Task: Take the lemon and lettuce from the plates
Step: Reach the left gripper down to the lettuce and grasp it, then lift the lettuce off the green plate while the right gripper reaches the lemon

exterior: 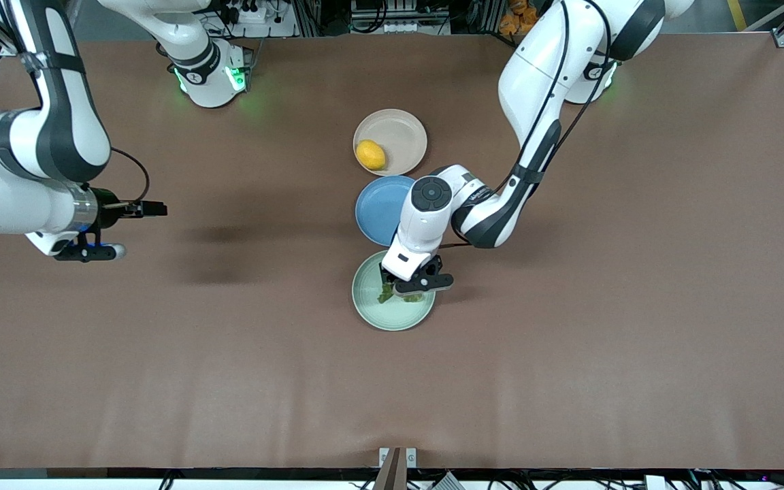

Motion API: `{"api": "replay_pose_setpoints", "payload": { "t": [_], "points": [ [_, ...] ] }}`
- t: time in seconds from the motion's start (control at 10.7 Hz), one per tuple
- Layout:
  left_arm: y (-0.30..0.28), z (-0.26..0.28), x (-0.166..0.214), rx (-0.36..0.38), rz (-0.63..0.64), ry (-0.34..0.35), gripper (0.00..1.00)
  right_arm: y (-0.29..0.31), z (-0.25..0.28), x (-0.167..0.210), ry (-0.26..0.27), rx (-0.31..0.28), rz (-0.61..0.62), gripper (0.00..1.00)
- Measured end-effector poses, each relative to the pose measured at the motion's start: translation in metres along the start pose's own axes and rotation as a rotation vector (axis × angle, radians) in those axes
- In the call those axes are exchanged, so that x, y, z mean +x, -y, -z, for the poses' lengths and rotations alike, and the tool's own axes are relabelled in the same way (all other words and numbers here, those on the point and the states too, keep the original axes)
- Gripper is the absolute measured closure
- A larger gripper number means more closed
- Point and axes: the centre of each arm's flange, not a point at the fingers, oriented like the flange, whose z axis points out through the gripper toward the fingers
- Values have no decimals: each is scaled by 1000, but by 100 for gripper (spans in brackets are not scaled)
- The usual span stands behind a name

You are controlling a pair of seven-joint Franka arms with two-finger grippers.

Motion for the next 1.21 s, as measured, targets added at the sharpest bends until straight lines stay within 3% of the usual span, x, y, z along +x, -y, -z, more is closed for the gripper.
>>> {"api": "replay_pose_setpoints", "payload": {
  "t": [0.28, 0.37, 0.65, 1.21],
  "points": [
    [0, -4, -4, 8, -7, -1, 40, -3, -21, 9, 42, 1, -6, 0],
    [0, -5, -4, 9, -8, -2, 48, -7, -26, 10, 52, 4, -13, 0],
    [-2, -1, 0, 2, -6, -9, 92, -19, -32, 14, 58, 12, -33, 0],
    [-10, 53, 31, -2, 16, -49, 96, -6, -33, 15, 58, 5, -8, 0]
  ]
}}
